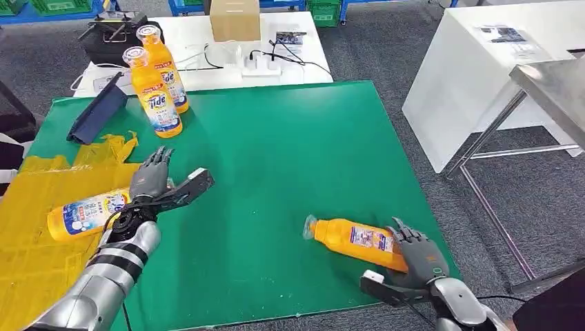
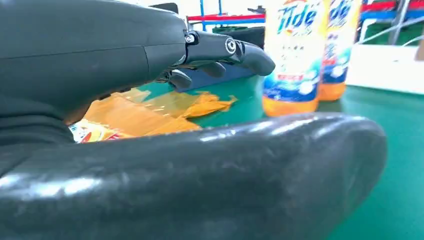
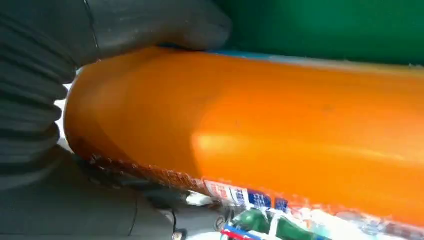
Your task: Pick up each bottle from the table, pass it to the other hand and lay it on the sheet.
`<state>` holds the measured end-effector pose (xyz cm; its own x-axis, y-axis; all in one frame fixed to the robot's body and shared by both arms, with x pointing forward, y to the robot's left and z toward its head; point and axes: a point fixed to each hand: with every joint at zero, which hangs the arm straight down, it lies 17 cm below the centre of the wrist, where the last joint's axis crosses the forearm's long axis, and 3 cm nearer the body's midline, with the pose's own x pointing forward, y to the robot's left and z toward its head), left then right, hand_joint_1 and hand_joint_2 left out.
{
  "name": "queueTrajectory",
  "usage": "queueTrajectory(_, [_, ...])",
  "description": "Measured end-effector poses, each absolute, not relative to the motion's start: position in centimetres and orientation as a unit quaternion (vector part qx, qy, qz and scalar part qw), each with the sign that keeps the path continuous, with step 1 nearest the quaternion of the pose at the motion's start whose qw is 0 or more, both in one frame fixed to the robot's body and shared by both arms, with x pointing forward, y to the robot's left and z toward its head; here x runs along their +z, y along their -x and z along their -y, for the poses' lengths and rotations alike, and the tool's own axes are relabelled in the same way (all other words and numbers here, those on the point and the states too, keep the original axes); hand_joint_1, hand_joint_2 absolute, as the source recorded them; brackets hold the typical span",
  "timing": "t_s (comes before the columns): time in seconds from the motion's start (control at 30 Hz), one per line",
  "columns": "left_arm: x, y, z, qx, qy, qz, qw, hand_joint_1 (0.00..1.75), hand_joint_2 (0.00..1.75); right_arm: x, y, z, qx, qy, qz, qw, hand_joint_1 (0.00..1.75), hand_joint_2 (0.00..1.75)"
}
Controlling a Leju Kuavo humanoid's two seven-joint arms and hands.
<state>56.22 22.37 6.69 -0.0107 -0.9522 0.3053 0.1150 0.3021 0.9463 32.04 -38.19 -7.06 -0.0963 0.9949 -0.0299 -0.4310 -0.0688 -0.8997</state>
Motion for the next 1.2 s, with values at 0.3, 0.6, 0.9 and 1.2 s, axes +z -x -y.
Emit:
queueTrajectory(0.3, [8.1, -55.6, -20.6, -0.431, -0.369, 0.583, 0.582, 0.00, 0.00, -6.6, -33.9, 35.6, 0.608, 0.373, 0.421, 0.561, 1.75, 1.75])
queueTrajectory(0.6, [9.4, -53.8, -18.5, -0.395, -0.314, 0.635, 0.584, 0.00, 0.00, -5.0, -35.3, 31.5, 0.566, 0.361, 0.479, 0.565, 1.75, 1.75])
queueTrajectory(0.9, [11.4, -49.2, -15.2, -0.332, -0.193, 0.706, 0.595, 0.00, 0.00, 2.0, -38.0, 28.5, 0.455, 0.410, 0.570, 0.547, 1.75, 1.75])
queueTrajectory(1.2, [13.0, -48.1, -14.7, -0.310, -0.169, 0.728, 0.587, 0.00, 0.00, 7.4, -38.6, 27.3, 0.368, 0.423, 0.647, 0.517, 1.75, 1.75])
